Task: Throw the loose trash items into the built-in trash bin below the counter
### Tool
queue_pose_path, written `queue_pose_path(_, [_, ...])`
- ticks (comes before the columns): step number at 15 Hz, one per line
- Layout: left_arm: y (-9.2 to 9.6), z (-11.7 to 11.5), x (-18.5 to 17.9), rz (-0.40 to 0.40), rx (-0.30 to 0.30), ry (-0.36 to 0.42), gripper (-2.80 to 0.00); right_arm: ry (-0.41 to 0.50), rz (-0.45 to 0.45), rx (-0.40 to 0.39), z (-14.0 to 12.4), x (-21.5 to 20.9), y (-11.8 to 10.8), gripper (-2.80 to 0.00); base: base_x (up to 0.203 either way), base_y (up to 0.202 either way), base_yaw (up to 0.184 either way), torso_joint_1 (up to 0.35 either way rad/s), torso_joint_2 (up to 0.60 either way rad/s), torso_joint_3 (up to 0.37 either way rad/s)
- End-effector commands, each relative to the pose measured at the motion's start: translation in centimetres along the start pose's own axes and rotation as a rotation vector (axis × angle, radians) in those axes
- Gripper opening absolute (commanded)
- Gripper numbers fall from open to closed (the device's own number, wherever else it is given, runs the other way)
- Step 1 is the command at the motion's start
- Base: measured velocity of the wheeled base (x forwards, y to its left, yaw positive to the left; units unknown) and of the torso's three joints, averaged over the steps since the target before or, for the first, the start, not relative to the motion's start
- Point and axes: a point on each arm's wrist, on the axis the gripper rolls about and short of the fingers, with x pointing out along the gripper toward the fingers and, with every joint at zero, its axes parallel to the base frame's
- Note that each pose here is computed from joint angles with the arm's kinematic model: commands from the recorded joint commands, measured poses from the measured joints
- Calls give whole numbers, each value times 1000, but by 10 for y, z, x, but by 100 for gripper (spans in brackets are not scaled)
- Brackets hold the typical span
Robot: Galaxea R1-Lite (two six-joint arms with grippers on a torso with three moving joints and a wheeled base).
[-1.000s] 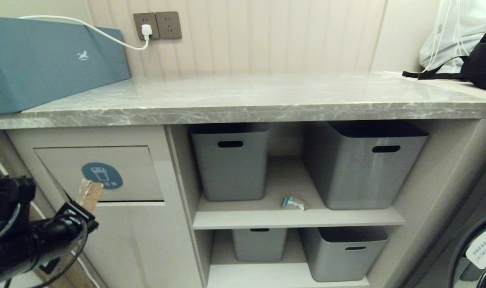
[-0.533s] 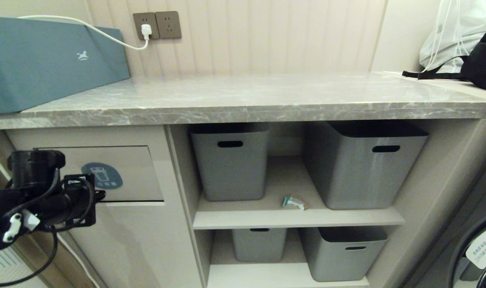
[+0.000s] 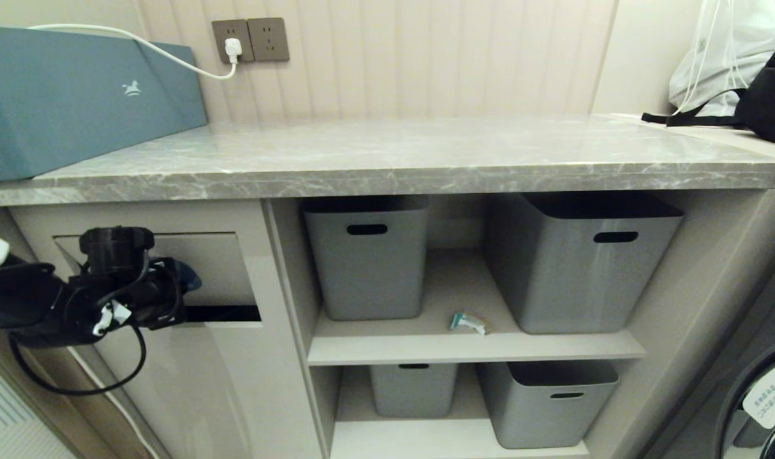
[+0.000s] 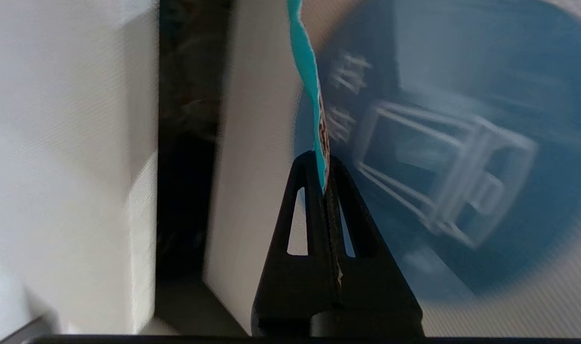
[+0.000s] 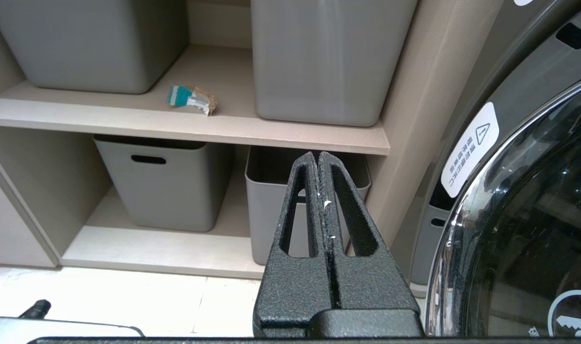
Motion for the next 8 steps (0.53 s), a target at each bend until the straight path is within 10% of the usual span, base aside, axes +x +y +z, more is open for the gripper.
queue_pose_path(1, [15, -2, 24, 22, -6, -3, -280, 2, 0, 1, 0, 0, 0, -280, 0, 0, 0, 0, 0, 0])
queue_pose_path(8, [15, -5, 34, -16, -1, 6, -280, 0, -1, 31, 0, 0, 0, -280, 0, 0, 0, 0, 0, 0])
